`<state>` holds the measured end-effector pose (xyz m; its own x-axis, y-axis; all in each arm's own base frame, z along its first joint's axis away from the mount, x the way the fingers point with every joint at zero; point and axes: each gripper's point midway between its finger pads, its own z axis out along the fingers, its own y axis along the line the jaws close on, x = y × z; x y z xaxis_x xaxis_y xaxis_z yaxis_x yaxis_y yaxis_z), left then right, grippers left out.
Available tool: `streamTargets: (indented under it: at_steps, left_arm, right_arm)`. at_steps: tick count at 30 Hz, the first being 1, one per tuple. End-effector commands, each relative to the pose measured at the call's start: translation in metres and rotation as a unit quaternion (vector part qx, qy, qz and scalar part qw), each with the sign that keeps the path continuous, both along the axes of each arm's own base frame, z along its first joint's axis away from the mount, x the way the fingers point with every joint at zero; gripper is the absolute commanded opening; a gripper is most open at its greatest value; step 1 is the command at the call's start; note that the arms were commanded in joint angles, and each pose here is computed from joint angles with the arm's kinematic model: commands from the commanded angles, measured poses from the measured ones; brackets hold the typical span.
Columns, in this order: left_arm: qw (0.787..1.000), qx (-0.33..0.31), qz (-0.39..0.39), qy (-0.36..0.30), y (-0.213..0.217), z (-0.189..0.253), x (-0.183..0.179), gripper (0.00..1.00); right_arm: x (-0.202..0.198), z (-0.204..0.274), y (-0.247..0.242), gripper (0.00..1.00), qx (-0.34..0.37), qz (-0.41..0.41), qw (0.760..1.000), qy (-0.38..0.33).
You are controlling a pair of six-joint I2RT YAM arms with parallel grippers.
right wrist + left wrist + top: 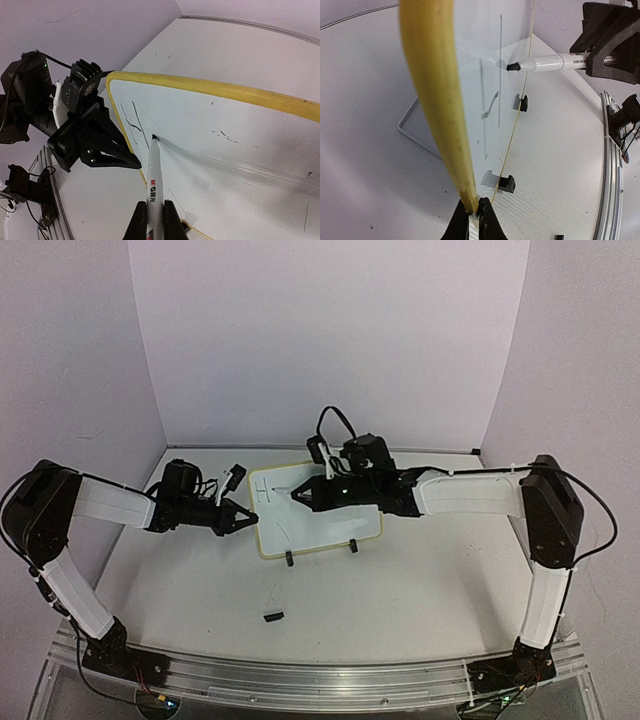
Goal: Write a sentence on the whiteboard
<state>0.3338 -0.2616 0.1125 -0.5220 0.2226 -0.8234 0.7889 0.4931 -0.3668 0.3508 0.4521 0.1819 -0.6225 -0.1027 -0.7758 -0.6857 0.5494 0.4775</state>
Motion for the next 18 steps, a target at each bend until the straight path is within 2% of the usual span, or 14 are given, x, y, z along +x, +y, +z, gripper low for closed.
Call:
streamTargets:
  at_steps: [1,10,18]
  left_arm:
    - [0.999,0.030,0.030,-0.026,0.008,0.000,0.017,0.00]
    - [0.999,0.031,0.030,-0.027,0.008,0.001,0.017,0.00]
    - [0.999,0.032,0.030,-0.025,0.008,0.000,0.018,0.00]
  right_arm:
    - [0.012,0.007,0.006,0.00,0.007,-0.002,1.000,-0.013]
    - [-0.002,-0.023,0.000,0.00,-0.018,0.011,1.000,0.019]
    - [-0.002,-0.017,-0.005,0.00,-0.020,0.003,1.000,0.010]
